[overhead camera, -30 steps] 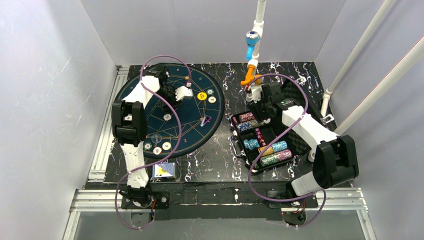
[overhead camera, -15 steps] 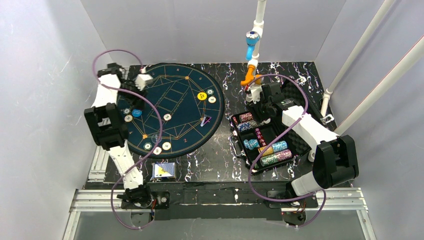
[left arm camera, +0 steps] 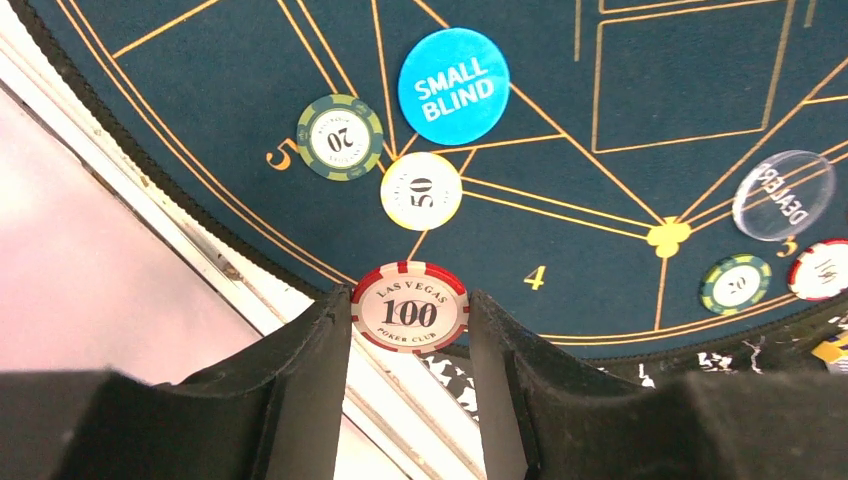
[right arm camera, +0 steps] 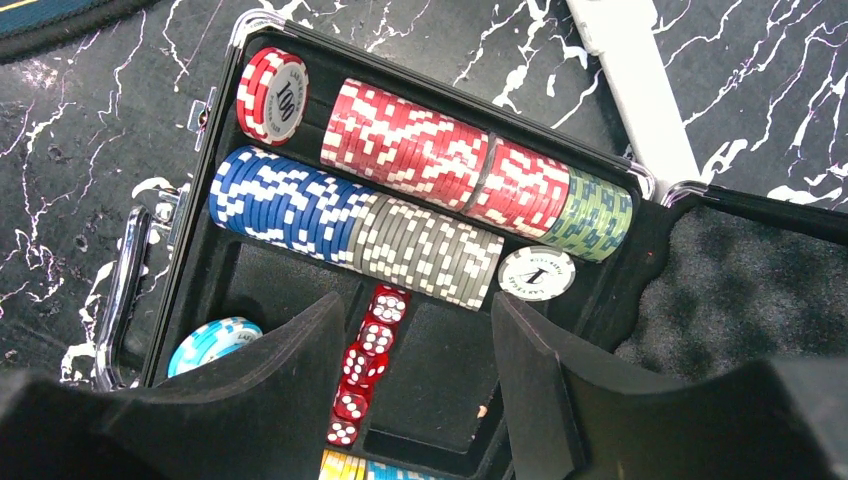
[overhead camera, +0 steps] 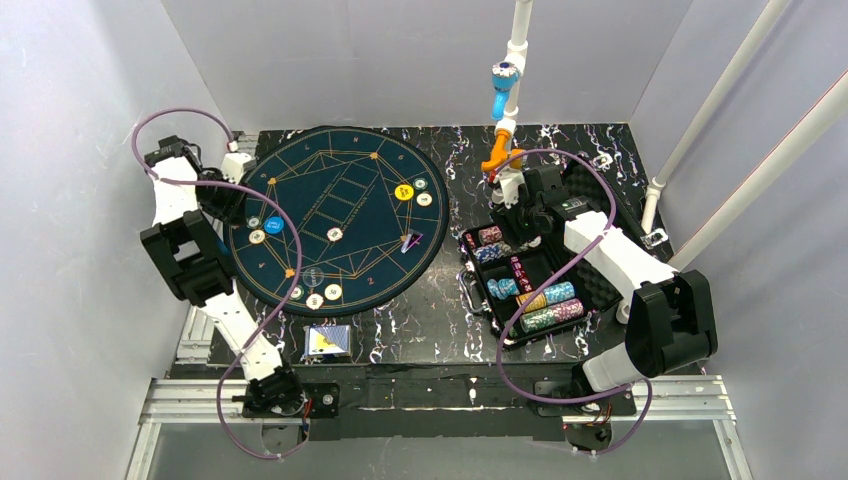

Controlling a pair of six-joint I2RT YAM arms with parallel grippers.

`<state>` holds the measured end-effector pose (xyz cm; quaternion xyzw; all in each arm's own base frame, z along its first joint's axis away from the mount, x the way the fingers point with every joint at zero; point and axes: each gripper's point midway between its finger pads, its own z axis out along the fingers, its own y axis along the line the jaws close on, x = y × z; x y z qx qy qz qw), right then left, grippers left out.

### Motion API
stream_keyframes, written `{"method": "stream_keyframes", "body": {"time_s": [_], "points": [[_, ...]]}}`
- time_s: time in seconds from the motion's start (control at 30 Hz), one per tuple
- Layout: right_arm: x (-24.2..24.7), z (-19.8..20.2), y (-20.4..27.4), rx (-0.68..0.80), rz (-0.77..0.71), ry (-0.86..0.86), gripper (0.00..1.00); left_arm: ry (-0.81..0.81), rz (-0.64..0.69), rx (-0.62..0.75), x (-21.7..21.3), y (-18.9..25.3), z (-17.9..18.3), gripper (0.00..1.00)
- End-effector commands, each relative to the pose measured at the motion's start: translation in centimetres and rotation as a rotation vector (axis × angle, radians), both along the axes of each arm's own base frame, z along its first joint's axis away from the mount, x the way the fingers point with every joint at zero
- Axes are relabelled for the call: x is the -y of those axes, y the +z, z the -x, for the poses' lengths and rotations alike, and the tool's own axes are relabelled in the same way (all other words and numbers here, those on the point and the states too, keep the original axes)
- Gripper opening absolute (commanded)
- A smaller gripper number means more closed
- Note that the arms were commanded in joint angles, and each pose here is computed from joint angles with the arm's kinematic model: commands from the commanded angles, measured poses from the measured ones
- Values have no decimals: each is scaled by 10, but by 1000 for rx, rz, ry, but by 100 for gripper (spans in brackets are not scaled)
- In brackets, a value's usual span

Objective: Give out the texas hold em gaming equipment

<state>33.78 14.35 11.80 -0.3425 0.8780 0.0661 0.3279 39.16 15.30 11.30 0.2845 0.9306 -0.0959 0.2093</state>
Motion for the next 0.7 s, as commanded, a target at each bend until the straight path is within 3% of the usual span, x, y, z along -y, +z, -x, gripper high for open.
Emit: {"method": "stream_keyframes", "body": {"time_s": [0.0,0.67], "points": [[-9,-6,20,62,-42,28,64,25,-39,-24,-11,-12,-5,29],[-11,-6,14,38,-43,38,65,80,-83,-106,-30,-61,-13,33]]}}
